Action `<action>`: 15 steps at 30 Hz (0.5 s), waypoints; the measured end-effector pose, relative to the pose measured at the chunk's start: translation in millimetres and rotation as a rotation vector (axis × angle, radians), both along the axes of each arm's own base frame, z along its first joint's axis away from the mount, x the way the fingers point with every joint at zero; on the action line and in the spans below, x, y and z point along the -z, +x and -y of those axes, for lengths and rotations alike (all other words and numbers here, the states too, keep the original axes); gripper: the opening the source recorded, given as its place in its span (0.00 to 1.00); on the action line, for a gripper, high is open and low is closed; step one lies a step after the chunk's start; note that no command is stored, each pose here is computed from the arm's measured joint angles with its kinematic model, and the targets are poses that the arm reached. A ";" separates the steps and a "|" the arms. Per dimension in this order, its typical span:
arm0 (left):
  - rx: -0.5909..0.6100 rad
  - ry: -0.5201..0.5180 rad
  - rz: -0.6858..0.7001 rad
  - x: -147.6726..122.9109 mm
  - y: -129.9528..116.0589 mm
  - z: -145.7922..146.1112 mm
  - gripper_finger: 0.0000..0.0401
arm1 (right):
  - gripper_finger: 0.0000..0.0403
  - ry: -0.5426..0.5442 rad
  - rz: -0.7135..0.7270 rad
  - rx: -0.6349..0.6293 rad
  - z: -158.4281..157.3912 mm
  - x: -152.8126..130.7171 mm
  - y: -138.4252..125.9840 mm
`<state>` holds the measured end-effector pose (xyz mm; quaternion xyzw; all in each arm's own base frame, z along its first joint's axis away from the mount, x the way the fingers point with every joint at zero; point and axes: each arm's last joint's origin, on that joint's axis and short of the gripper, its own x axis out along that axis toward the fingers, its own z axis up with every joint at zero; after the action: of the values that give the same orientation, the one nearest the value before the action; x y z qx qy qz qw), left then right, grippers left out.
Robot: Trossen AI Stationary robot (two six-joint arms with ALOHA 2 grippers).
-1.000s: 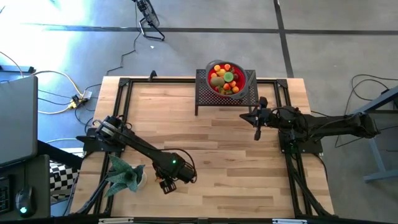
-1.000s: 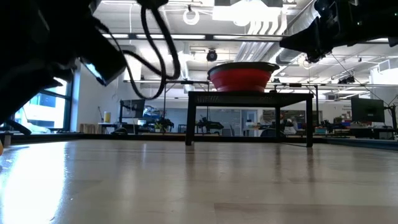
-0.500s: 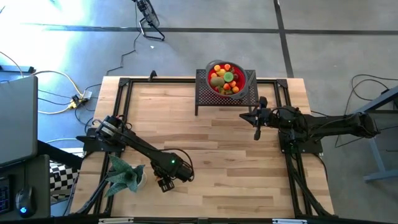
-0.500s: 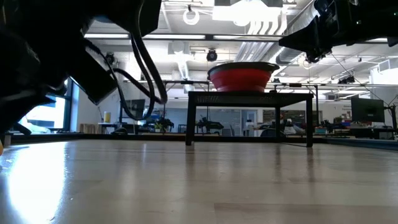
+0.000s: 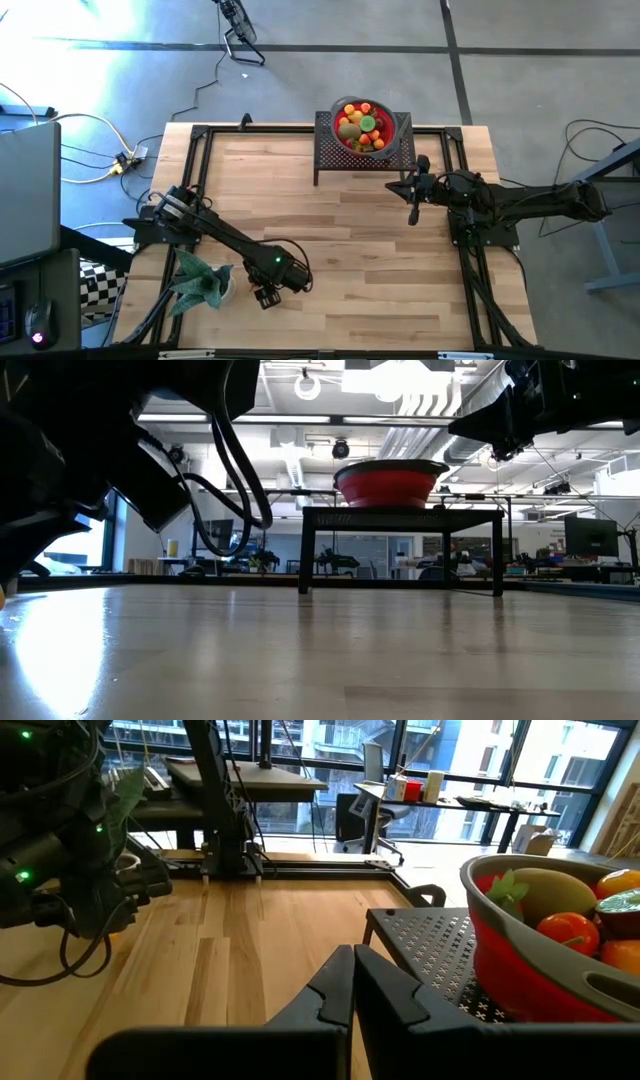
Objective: Pick & Place Fruit
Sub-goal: Put the pear into the strainer on the shelf
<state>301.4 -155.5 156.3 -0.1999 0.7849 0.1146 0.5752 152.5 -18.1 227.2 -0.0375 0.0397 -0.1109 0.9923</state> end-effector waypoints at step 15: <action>-0.002 0.001 0.000 -0.1 0.0 0.0 0.51 | 0.01 0.000 0.000 0.000 0.0 0.0 0.0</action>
<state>301.4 -155.4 156.4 -0.2005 0.7847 0.1158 0.5750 152.5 -18.1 227.1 -0.0377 0.0399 -0.1108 0.9923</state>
